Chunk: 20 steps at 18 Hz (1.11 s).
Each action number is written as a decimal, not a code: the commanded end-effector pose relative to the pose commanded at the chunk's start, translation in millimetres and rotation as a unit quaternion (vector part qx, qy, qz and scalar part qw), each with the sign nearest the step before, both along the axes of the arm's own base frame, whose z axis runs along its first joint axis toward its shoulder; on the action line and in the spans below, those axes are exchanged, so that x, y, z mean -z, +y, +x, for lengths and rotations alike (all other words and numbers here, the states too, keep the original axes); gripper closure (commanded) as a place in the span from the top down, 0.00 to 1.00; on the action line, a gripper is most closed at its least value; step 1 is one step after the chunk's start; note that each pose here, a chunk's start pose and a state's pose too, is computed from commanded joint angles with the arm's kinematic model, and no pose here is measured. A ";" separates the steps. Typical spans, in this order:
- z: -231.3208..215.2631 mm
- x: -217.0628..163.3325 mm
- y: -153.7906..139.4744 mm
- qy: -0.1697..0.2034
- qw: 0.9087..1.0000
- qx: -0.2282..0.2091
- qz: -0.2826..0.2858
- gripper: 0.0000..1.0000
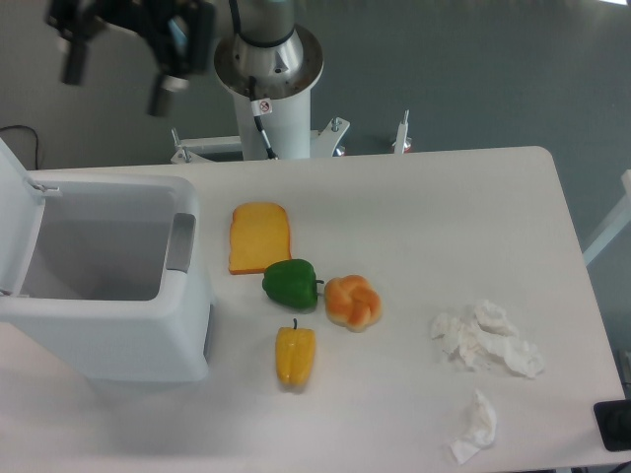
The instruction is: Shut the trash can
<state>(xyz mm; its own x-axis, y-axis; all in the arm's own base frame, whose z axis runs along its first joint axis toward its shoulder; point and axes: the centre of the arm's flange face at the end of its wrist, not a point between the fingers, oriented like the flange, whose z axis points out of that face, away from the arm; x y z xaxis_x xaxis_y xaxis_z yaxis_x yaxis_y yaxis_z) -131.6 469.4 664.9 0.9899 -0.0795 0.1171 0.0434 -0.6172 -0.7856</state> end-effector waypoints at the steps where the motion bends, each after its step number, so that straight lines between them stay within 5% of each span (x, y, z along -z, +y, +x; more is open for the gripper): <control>1: 10.2 0.6 3.5 -0.007 1.000 0.014 0.003 1.00; 15: 63.4 -3.0 16.4 -0.085 0.987 0.126 0.047 1.00; 20: 84.2 5.4 32.6 -0.129 0.974 0.179 0.055 1.00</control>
<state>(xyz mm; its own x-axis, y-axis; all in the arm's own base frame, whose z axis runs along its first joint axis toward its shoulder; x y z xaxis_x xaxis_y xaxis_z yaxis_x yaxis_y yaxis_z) -47.4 502.1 659.5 0.8349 -0.4403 0.3302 0.0465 -0.5414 -0.8395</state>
